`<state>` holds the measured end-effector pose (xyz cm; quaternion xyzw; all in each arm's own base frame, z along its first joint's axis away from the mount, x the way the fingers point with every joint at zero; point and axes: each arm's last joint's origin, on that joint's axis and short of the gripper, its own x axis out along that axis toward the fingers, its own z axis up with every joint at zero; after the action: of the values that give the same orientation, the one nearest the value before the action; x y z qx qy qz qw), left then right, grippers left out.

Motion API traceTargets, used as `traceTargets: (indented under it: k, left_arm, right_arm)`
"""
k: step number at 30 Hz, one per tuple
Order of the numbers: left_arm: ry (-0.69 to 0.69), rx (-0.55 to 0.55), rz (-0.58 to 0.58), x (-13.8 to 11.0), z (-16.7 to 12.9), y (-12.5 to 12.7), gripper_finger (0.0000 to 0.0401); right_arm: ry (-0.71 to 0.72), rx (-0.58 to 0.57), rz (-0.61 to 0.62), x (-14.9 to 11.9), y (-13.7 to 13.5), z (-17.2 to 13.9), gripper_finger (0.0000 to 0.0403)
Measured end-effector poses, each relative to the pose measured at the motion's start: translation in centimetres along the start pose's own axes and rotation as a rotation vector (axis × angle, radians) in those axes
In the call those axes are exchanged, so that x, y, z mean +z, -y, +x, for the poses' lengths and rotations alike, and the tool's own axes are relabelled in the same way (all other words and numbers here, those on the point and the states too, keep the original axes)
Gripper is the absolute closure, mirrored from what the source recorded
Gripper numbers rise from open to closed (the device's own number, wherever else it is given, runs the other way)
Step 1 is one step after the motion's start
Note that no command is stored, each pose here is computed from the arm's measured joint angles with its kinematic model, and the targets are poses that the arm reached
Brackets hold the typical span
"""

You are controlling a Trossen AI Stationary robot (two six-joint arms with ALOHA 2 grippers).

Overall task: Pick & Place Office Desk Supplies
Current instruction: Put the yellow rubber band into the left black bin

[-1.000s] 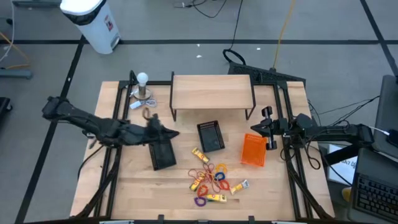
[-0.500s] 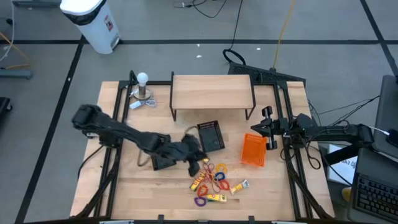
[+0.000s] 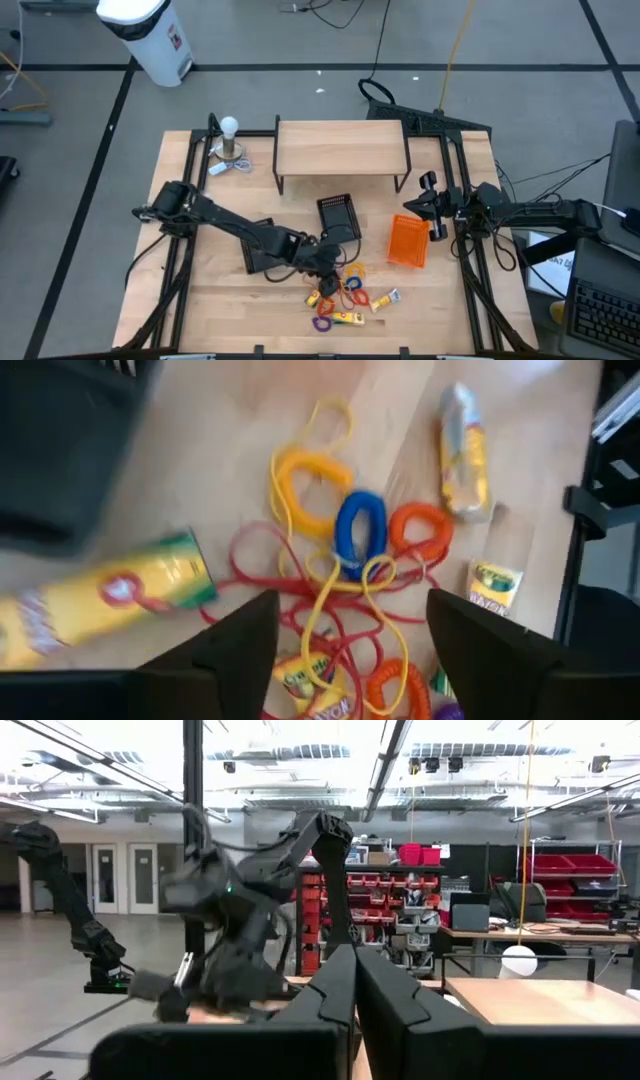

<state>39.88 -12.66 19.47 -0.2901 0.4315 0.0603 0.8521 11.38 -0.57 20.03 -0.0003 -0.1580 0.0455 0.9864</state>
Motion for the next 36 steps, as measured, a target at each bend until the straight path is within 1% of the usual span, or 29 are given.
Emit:
traceTargets:
  k: [3,8,16,21,26,36]
  left_arm:
    - [-0.047,0.011,-0.037,-0.5,0.7,-0.3,0.0129]
    - [-0.109,0.074,-0.050,-1.3,1.0,-0.8,0.0126]
    - [-0.105,0.080,-0.040,-1.3,0.9,-0.9,0.0147]
    - [-0.118,0.093,-0.029,-1.6,1.7,-1.1,0.0161]
    - [-0.139,0.099,-0.031,-2.0,2.8,-1.5,0.0162]
    - [-0.134,0.087,-0.026,-1.9,2.8,-1.5,0.0163]
  right_arm:
    - [0.004,0.000,-0.001,0.0,0.0,0.0,0.0399]
    - [0.008,-0.001,-0.001,0.1,0.0,0.0,0.0399]
    - [0.007,-0.001,-0.001,0.1,0.0,0.0,0.0399]
    - [0.007,-0.001,-0.004,0.1,0.0,0.0,0.0399]
    - [0.005,-0.001,-0.004,0.1,0.0,0.0,0.0399]
    - [-0.003,-0.002,-0.003,0.0,0.0,0.1,0.0399]
